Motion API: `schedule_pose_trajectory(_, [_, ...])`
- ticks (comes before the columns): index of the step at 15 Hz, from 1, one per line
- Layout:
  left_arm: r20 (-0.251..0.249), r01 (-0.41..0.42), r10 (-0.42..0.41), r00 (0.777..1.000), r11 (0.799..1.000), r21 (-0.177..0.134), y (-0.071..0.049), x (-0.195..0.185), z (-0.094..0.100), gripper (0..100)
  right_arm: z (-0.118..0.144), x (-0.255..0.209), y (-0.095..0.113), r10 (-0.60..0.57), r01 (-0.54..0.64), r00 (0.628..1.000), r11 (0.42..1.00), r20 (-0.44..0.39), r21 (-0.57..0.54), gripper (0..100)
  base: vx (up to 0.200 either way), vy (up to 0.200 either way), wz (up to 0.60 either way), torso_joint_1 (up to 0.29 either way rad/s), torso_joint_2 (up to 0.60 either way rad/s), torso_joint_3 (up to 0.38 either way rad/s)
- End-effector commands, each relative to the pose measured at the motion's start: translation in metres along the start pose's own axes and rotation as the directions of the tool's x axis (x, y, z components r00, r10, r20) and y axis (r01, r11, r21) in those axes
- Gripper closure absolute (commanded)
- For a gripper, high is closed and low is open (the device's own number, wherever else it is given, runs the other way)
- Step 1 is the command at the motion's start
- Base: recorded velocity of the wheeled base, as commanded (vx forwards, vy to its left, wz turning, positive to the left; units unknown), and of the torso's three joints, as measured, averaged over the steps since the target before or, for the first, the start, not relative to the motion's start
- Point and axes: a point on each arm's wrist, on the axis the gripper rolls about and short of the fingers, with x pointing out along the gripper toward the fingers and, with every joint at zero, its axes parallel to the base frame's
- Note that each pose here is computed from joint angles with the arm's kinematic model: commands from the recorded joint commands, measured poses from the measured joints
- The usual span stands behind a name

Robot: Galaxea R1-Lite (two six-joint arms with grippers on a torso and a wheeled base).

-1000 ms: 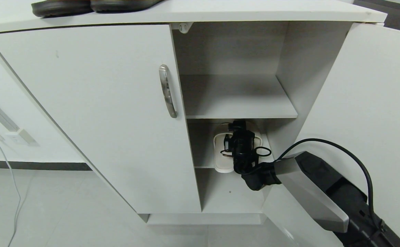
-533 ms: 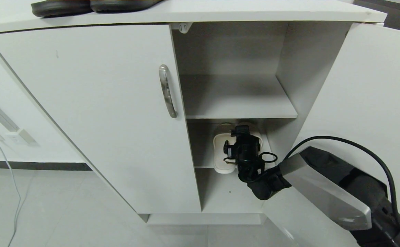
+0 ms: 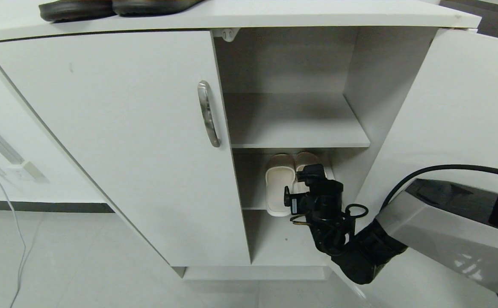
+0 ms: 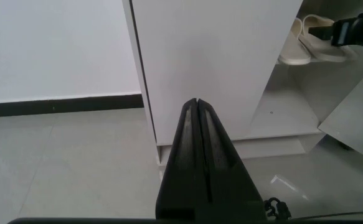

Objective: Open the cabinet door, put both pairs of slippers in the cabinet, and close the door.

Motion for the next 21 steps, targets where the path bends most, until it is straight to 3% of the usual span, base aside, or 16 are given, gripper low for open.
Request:
schedule_pose_trajectory(1, [0.0,0.0,0.0,1.0,1.0,-0.001,0.0,0.0,0.0,100,0.013,-0.019,0.0,0.024,-0.024,1.0,1.0,0.013,0.005,0,0.0,0.0,0.0,0.0,0.0,0.0])
schedule_pose_trajectory(8, [-0.001,0.0,0.0,1.0,1.0,-0.002,0.0,0.0,0.0,100,0.003,-0.023,0.007,0.039,-0.039,0.999,0.999,-0.006,-0.005,0,0.0,0.0,0.0,0.0,0.0,0.0])
schedule_pose_trajectory(17, [-0.001,0.0,0.0,1.0,1.0,-0.002,0.0,0.0,0.0,100,0.002,-0.027,0.008,0.044,-0.044,0.999,0.999,0.003,-0.007,0,-0.2,0.0,0.0,0.004,0.0,0.004])
schedule_pose_trajectory(21, [-0.001,0.0,0.0,1.0,1.0,-0.002,0.0,0.0,0.0,100,0.001,-0.028,0.006,0.045,-0.045,0.999,0.999,0.009,-0.004,0,0.0,0.0,0.0,0.0,0.0,0.0])
